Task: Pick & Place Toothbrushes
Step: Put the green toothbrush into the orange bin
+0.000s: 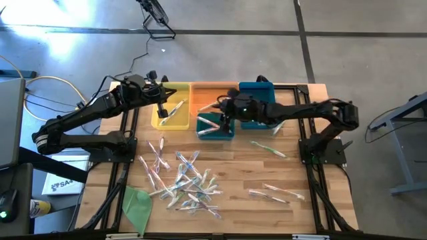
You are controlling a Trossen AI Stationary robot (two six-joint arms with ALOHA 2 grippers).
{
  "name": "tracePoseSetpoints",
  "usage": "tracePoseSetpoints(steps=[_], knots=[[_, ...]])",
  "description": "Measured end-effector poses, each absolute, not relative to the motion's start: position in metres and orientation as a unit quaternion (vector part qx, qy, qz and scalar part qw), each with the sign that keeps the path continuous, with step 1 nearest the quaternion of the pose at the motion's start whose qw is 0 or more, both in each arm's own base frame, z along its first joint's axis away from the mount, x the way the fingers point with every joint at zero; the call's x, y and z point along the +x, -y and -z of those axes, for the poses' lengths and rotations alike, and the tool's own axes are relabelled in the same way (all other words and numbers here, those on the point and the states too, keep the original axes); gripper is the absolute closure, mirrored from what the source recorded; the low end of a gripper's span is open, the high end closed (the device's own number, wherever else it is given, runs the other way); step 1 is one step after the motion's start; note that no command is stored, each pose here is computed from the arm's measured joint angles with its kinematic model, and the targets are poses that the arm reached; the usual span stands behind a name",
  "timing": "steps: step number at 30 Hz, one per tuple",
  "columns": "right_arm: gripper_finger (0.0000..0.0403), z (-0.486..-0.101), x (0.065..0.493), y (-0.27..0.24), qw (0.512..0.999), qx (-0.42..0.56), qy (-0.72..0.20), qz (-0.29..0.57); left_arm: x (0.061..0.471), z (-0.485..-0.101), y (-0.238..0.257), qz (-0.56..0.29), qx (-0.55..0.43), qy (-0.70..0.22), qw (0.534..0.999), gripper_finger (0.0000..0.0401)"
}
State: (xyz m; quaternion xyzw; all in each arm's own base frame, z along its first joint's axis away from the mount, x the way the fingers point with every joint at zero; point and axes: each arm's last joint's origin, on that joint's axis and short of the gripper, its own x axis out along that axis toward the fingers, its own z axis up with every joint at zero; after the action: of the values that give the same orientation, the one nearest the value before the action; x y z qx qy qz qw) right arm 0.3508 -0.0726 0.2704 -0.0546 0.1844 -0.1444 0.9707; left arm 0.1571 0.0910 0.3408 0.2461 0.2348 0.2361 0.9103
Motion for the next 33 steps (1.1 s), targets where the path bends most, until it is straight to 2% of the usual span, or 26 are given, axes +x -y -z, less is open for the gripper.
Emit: tracePoseSetpoints(steps=[6, 11, 21, 33], knots=[[0.0352, -0.295, 0.338, 0.065, 0.979, -0.042, -0.151, 0.129, 0.157, -0.341, -0.091, -0.236, 0.246, -0.235, 0.910, 0.0401], [0.0395, -0.298, 0.336, 0.062, 0.982, -0.041, -0.147, 0.114, 0.157, -0.341, -0.091, -0.236, 0.246, -0.235, 0.910, 0.0401], [0.0400, -0.299, 0.327, 0.060, 0.977, -0.015, -0.176, 0.120, 0.157, -0.340, -0.091, -0.236, 0.246, -0.236, 0.910, 0.0401], [0.0401, -0.321, 0.283, 0.048, 0.977, 0.015, -0.166, 0.136, 0.158, -0.340, -0.089, -0.199, 0.244, -0.224, 0.923, 0.0401]])
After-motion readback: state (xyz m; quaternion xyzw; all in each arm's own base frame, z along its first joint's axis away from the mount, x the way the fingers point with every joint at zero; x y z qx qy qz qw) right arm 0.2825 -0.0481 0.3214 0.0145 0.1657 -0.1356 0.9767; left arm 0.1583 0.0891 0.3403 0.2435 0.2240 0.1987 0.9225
